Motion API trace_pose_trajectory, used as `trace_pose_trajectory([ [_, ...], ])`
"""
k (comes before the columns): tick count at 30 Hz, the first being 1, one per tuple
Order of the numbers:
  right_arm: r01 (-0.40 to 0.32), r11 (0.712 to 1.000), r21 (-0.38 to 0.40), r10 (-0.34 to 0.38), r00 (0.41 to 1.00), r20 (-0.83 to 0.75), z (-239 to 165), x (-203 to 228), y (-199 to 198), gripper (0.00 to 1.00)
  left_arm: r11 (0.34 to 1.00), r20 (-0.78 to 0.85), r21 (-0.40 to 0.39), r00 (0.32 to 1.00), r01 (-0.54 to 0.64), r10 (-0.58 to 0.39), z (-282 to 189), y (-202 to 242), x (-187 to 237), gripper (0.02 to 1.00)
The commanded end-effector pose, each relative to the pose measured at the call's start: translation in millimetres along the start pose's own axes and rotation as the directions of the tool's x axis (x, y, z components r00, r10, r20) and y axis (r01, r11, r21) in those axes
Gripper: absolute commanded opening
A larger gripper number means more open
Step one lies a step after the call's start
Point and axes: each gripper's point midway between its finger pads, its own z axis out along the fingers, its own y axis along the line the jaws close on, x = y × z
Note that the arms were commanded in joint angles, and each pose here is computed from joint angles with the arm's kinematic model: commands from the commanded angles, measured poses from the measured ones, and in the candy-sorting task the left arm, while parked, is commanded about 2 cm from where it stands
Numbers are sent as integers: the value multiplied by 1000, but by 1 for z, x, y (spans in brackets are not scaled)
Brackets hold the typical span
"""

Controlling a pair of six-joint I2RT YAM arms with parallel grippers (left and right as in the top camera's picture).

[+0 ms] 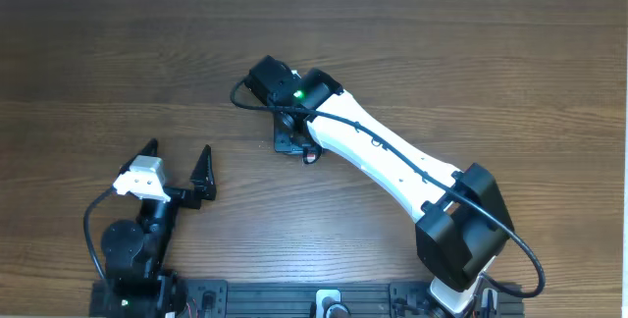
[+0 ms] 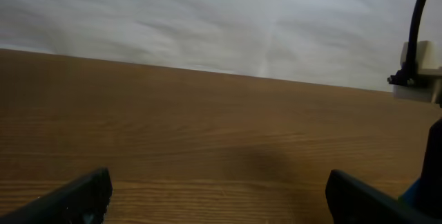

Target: Stack Cubes

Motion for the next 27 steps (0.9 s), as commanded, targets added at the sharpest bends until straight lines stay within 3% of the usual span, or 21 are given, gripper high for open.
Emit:
trace_pose_trajectory([
  [1,-10,1000,5,10,1000,7,1,-4,1,321,1000,1,4,1000,-15,15,0,0,1,1000],
  [7,-10,1000,9,10,1000,10,1,-4,0,505,1000,1,4,1000,-15,15,0,0,1,1000],
  [15,-13,1000,16,13,999,33,1,-9,-1,978,1000,1,4,1000,-15,15,0,0,1,1000],
  [23,-41,999,6,40,992,121,-10,-44,-25,991,1000,1,4,1000,-15,15,0,0,1,1000],
  [27,-97,995,-19,99,955,281,-67,-88,-93,991,1000,1,4,1000,-15,15,0,0,1,1000],
])
